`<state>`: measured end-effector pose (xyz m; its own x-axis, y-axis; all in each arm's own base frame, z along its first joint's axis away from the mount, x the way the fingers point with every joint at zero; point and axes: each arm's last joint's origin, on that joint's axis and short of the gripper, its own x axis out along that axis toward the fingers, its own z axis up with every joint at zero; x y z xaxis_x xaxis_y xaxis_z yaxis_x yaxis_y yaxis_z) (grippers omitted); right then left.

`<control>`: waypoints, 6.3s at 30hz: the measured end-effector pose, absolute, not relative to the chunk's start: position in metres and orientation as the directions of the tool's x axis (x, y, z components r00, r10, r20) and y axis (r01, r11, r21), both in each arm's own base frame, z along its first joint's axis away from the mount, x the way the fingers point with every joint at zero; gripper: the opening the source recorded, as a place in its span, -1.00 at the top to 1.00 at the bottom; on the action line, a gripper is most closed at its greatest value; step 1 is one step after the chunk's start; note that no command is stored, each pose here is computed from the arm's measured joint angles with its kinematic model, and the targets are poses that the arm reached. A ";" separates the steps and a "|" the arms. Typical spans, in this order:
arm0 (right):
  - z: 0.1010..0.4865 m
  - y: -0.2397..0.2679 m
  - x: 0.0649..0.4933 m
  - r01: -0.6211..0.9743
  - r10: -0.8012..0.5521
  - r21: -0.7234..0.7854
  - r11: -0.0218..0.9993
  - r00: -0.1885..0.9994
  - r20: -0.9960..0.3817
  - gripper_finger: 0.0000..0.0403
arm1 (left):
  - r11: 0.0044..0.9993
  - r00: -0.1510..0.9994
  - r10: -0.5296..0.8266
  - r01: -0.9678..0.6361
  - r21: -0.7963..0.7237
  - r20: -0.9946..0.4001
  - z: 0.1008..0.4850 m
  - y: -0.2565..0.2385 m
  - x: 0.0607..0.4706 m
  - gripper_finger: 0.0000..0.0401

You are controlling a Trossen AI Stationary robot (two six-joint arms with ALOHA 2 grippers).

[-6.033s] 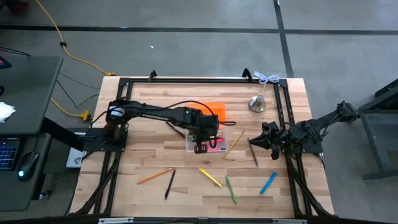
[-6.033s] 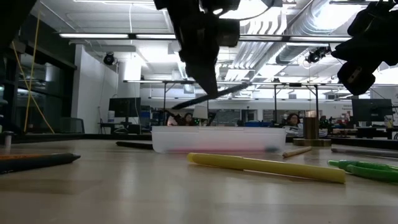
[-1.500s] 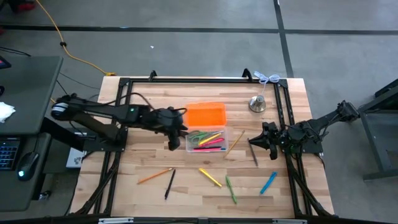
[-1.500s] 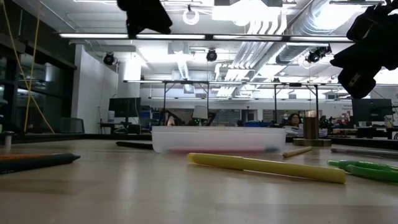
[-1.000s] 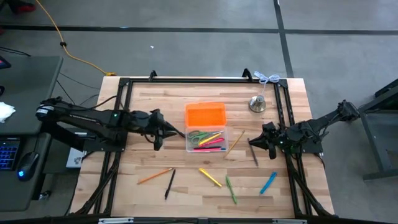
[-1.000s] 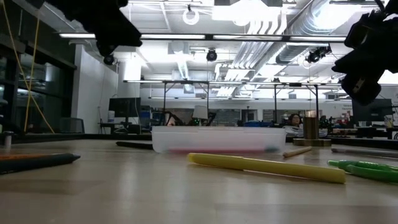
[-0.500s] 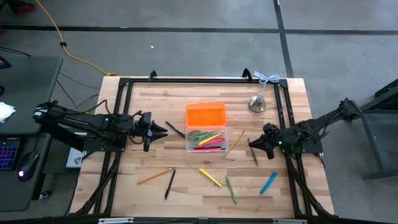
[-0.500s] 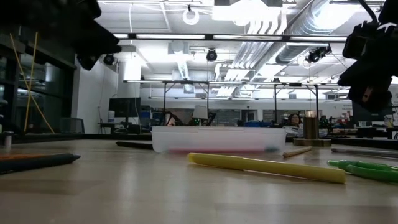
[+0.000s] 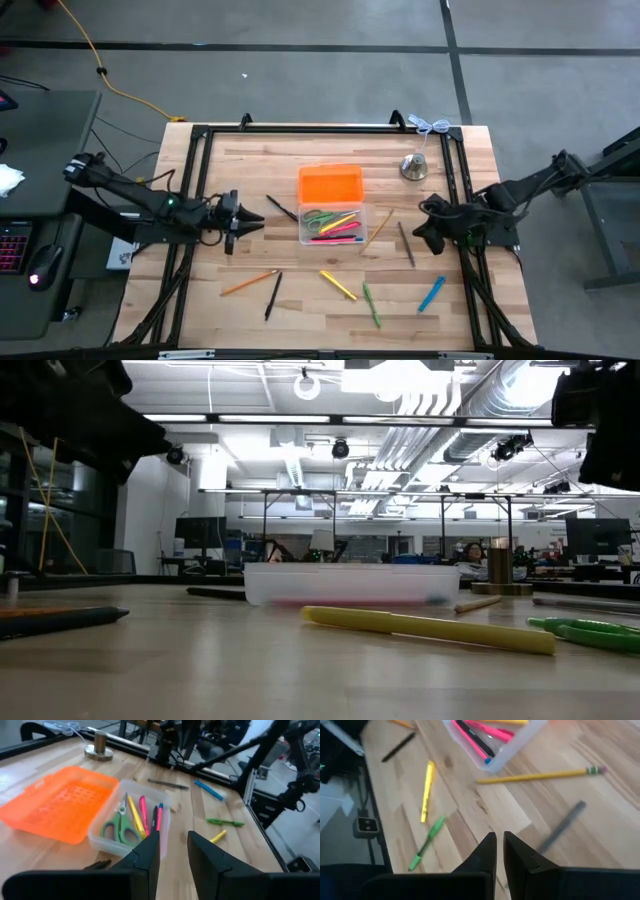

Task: Pick & place school supplies into a supply box
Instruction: Put the gray pen into the container

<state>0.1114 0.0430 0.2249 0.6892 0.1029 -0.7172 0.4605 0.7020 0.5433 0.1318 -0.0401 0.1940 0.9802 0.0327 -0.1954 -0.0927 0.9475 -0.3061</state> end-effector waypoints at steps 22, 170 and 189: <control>0.180 0.051 0.180 0.733 0.084 0.370 0.571 0.396 -0.914 0.94 | 0.919 0.991 -0.114 0.081 -0.385 -0.065 0.174 -0.043 0.123 0.36; 0.124 0.034 0.194 0.966 0.041 0.041 0.255 0.031 -0.999 0.98 | 0.895 0.943 -0.289 0.205 -0.396 -0.164 0.164 -0.008 0.129 0.36; 0.155 0.032 0.186 0.953 0.030 0.206 0.224 0.204 -0.978 1.00 | 0.891 0.941 -0.291 0.202 -0.405 -0.171 0.164 -0.008 0.129 0.36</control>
